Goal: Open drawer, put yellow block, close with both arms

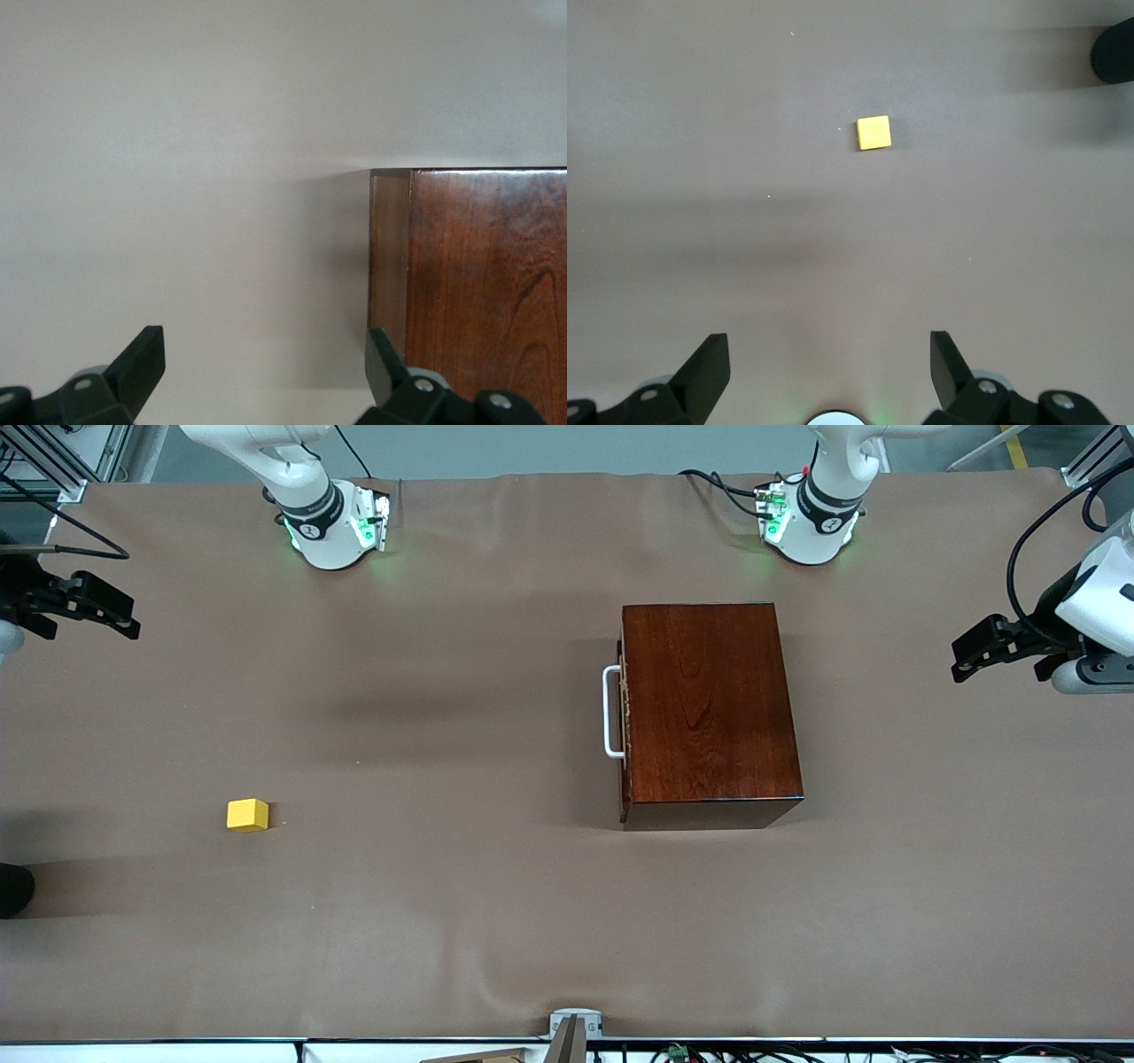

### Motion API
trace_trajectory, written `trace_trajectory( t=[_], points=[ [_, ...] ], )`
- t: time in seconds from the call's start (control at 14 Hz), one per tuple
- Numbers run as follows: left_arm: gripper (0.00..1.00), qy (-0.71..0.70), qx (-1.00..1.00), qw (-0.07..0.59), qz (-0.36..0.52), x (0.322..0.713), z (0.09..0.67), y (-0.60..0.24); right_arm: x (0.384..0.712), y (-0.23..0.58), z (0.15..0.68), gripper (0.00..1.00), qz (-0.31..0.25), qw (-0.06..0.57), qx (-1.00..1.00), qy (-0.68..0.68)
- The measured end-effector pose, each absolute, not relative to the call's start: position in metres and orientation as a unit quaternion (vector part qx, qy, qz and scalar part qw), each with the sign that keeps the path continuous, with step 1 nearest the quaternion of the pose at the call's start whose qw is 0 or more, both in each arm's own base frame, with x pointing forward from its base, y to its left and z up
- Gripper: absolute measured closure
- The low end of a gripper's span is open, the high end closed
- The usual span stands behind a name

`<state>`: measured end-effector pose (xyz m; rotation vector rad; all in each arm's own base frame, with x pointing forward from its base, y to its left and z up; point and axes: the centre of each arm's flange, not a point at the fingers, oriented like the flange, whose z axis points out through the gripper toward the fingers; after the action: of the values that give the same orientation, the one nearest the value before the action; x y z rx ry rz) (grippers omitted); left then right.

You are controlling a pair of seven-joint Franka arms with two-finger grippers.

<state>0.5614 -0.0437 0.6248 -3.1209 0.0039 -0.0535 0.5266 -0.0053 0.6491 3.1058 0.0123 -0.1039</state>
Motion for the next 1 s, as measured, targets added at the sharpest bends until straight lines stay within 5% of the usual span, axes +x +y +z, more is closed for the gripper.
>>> trace_trajectory(
  t=[1.0],
  points=[
    [0.0,0.0,-1.0,0.01,-0.015,0.5623,0.6229,-0.0427,0.5248,0.0005,0.6447,0.0,-0.045,0.017,0.999,0.009]
  ],
)
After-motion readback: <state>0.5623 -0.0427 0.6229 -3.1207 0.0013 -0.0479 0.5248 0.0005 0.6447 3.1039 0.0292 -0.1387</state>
